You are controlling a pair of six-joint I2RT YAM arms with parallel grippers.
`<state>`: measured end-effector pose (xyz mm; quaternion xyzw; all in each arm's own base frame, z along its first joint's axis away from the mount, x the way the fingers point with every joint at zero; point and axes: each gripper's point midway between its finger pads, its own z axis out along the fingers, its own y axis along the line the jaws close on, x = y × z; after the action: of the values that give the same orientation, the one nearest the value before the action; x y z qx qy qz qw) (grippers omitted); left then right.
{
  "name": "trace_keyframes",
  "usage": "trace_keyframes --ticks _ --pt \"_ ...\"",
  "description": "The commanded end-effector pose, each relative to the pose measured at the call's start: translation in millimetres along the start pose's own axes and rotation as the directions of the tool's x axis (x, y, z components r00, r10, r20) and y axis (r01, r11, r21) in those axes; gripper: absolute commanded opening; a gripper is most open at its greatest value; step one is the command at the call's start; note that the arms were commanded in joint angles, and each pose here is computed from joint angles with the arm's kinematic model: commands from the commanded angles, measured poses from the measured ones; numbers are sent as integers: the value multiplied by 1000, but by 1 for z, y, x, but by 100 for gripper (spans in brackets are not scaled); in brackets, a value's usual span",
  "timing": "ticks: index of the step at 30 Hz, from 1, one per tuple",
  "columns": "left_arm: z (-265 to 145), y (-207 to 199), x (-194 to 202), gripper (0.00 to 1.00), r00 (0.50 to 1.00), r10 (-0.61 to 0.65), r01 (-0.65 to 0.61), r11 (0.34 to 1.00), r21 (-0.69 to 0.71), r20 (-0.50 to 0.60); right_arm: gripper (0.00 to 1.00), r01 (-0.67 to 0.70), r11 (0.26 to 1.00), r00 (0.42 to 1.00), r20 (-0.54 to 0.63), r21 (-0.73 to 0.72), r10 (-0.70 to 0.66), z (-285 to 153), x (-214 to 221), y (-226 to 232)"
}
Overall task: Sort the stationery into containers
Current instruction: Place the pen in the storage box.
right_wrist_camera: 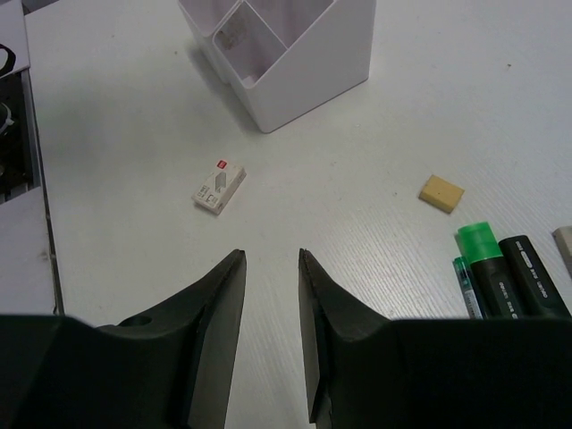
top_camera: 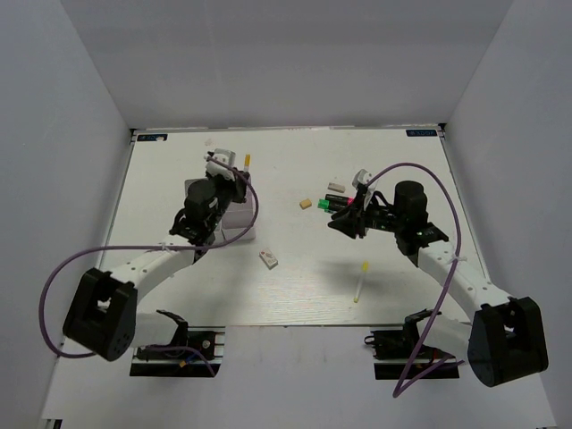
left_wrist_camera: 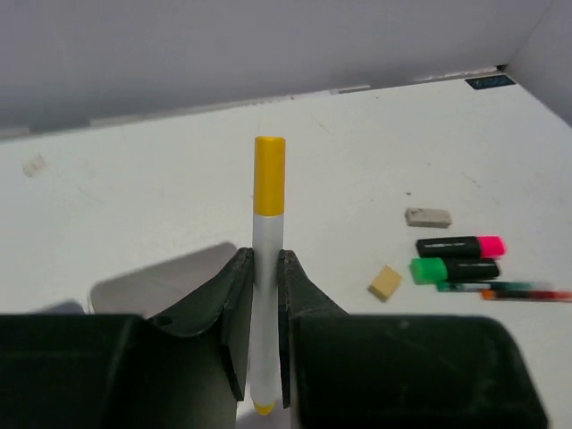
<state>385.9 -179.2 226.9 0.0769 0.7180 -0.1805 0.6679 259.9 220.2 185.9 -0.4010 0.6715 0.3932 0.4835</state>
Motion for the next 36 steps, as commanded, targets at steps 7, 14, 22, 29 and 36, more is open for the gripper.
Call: trace_keyframes --ticks 7,14,22,29,36 --pt "37 -7 -54 0 868 419 -440 898 21 268 36 66 998 997 45 4 -66 -5 -16 0" --pt "52 10 -27 0 843 464 -482 876 2 273 37 52 998 998 37 17 -53 -5 -13 -6" --pt "48 17 -14 0 843 458 -487 872 39 281 37 52 998 998 41 23 -53 -6 -13 -10" --pt "45 29 5 0 850 464 -491 870 54 248 37 46 999 998 42 26 -47 -8 -13 -12" --pt "39 32 23 0 857 465 -494 865 94 221 37 45 999 998 46 18 -46 -8 -14 -11"
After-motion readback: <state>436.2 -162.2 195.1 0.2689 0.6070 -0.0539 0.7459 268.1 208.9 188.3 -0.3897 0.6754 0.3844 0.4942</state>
